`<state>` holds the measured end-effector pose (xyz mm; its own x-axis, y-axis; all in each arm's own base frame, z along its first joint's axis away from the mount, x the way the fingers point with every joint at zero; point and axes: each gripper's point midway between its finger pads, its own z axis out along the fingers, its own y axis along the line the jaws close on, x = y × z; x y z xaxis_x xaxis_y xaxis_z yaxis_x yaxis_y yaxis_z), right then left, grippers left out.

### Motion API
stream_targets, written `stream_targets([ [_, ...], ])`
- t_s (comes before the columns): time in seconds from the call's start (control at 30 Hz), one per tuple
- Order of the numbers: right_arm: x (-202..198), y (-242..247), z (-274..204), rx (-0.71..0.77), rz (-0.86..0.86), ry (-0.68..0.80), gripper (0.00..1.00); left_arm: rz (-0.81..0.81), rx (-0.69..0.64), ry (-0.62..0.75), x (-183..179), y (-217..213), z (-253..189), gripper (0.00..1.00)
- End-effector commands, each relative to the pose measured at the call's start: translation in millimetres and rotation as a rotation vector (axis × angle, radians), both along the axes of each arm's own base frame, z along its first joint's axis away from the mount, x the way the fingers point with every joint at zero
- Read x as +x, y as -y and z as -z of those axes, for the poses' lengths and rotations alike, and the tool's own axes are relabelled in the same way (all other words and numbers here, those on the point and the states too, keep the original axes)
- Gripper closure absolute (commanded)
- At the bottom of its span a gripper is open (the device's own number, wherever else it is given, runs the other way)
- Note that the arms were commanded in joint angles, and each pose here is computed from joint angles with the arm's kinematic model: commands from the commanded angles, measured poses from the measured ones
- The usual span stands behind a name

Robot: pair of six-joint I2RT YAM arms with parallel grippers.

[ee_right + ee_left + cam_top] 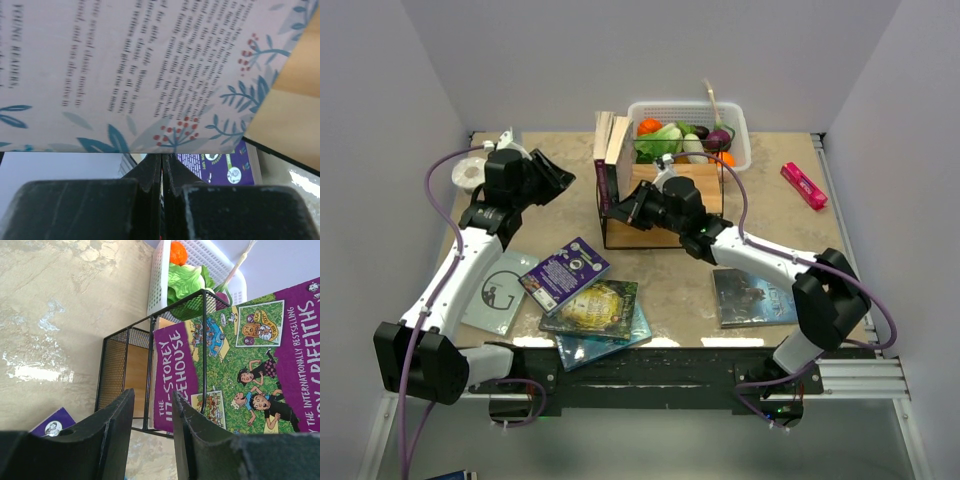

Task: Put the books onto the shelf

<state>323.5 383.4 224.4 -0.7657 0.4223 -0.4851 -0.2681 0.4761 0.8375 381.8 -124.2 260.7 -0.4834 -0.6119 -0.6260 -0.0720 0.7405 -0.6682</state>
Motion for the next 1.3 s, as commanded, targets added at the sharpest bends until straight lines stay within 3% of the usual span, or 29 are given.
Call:
stream_targets([
  [0.0,12.4,-3.0,-28.1,0.029,0.008,0.062,1.00,0.021,0.003,0.052,0.7,-1.1,-11.2,0.59],
  [0.5,21.6,6.7,-23.5,0.004,0.020,0.064,1.00,0.037,-0.016,0.044,1.1,2.7,-6.3,0.59],
  [1.0,-26.7,42.3,-8.9,-0.114,-0.007,0.086,1.00,0.041,-0.032,0.038,3.9,5.1,-2.8,0.59],
  [1.2,-25.4,46.7,-35.9,-0.116,0.028,0.164,1.00,0.058,-0.063,0.020,5.3,11.4,2.2,0.60],
  [1.27,-24.2,56.3,-21.9,-0.273,0.050,0.185,1.00,0.063,-0.040,0.001,2.0,9.7,6.2,0.60],
])
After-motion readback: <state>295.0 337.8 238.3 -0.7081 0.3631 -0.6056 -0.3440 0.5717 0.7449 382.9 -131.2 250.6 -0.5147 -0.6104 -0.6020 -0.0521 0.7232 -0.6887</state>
